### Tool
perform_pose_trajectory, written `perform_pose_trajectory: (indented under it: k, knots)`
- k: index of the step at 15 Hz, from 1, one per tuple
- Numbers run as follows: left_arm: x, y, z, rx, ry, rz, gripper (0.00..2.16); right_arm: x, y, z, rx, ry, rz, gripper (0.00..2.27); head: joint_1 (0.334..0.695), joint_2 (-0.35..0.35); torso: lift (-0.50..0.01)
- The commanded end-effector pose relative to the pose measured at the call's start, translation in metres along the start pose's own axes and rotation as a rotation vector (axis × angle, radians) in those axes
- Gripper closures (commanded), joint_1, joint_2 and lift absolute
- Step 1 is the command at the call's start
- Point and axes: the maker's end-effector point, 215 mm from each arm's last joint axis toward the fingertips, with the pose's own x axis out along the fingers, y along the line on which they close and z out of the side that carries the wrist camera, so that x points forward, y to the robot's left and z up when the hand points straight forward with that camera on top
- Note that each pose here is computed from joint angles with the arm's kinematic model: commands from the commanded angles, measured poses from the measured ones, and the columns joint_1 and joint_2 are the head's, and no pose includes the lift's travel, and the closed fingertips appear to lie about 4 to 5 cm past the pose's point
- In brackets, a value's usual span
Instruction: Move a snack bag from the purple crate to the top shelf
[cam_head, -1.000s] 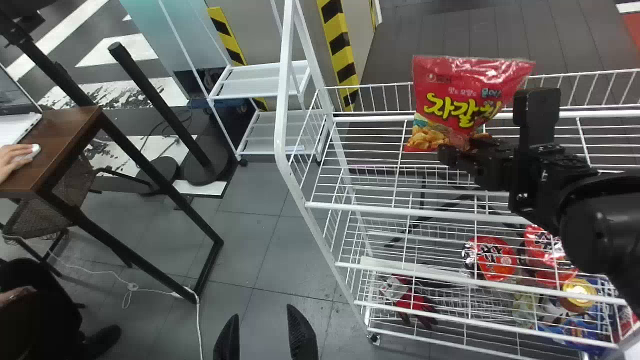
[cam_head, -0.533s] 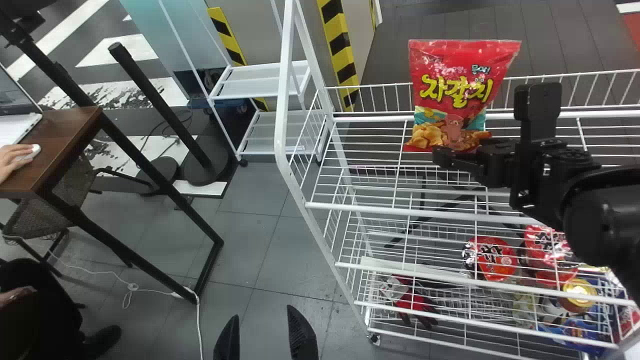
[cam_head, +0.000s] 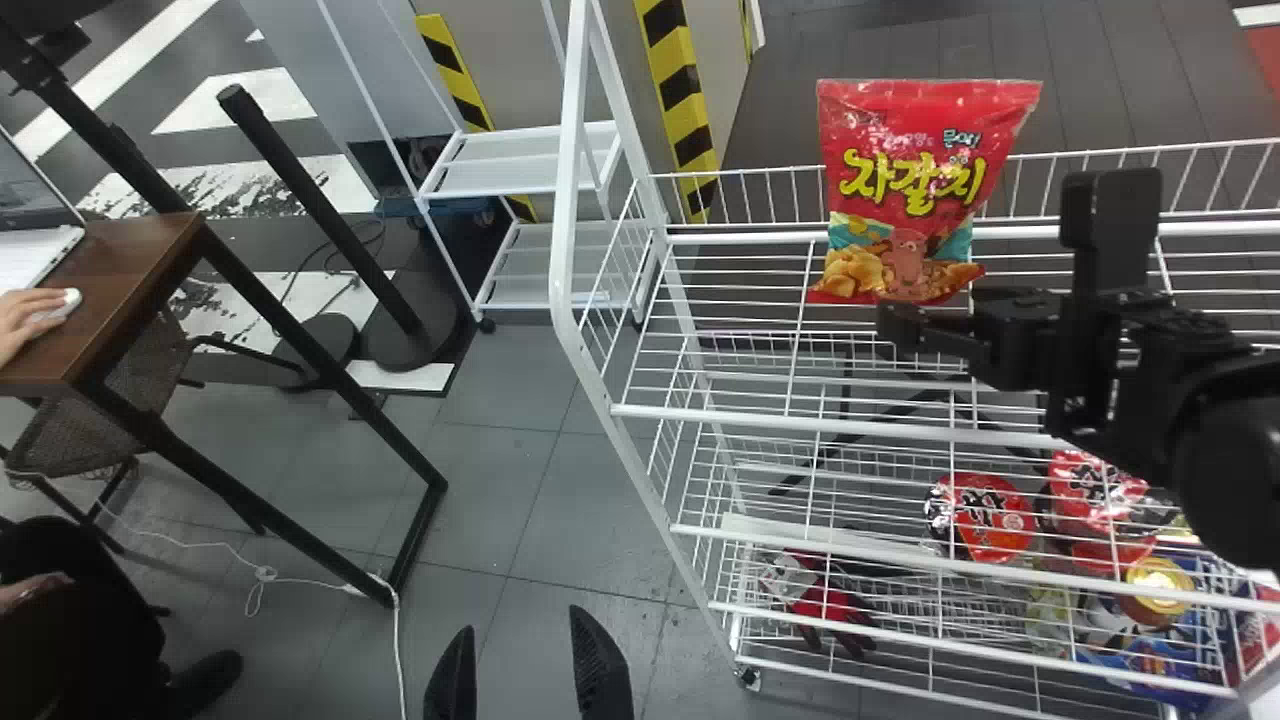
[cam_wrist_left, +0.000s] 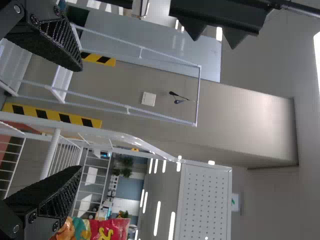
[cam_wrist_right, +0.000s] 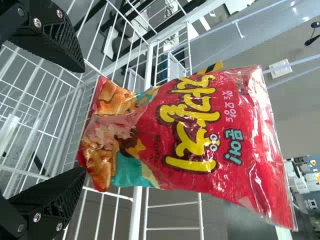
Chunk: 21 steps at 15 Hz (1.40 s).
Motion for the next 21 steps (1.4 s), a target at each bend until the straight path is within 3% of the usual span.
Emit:
perform_pose_trajectory:
  k: [1, 4, 5, 8, 10, 12, 13, 16, 21]
  knots:
    - [0.002, 0.0, 0.002, -0.003, -0.007, 0.001, 0.12, -0.04, -0.014, -0.009, 0.022, -0.038, -0.009, 0.13, 0.695, 0.35, 0.0]
    - [0.006, -0.001, 0.0, -0.003, -0.01, -0.002, 0.12, -0.101, -0.047, -0.03, 0.048, -0.077, -0.05, 0.13, 0.695, 0.344, 0.0]
    - [0.008, -0.002, 0.001, -0.005, -0.013, -0.006, 0.12, -0.123, -0.062, -0.029, 0.04, -0.118, -0.079, 0.13, 0.695, 0.312, 0.0]
    - [0.011, -0.005, -0.002, -0.02, -0.017, 0.01, 0.13, -0.184, -0.096, -0.017, -0.06, -0.275, -0.161, 0.13, 0.695, 0.248, 0.0]
    - [0.004, -0.002, 0.01, -0.07, -0.088, 0.04, 0.13, -0.214, -0.106, -0.023, -0.135, -0.355, -0.197, 0.13, 0.695, 0.17, 0.0]
    - [0.004, -0.023, 0.001, -0.066, -0.07, -0.018, 0.12, -0.232, -0.115, -0.03, -0.198, -0.427, -0.245, 0.13, 0.695, 0.139, 0.0]
    - [0.004, -0.036, -0.003, -0.061, -0.06, -0.055, 0.12, -0.239, -0.114, -0.031, -0.23, -0.469, -0.265, 0.13, 0.695, 0.114, 0.0]
    - [0.009, -0.065, -0.017, -0.08, -0.016, -0.095, 0.09, -0.251, -0.11, -0.048, -0.274, -0.522, -0.313, 0.13, 0.695, 0.015, 0.0]
    - [0.025, -0.13, -0.062, 0.022, 0.187, -0.222, 0.09, -0.264, -0.112, -0.077, -0.276, -0.481, -0.324, 0.12, 0.695, -0.072, 0.0]
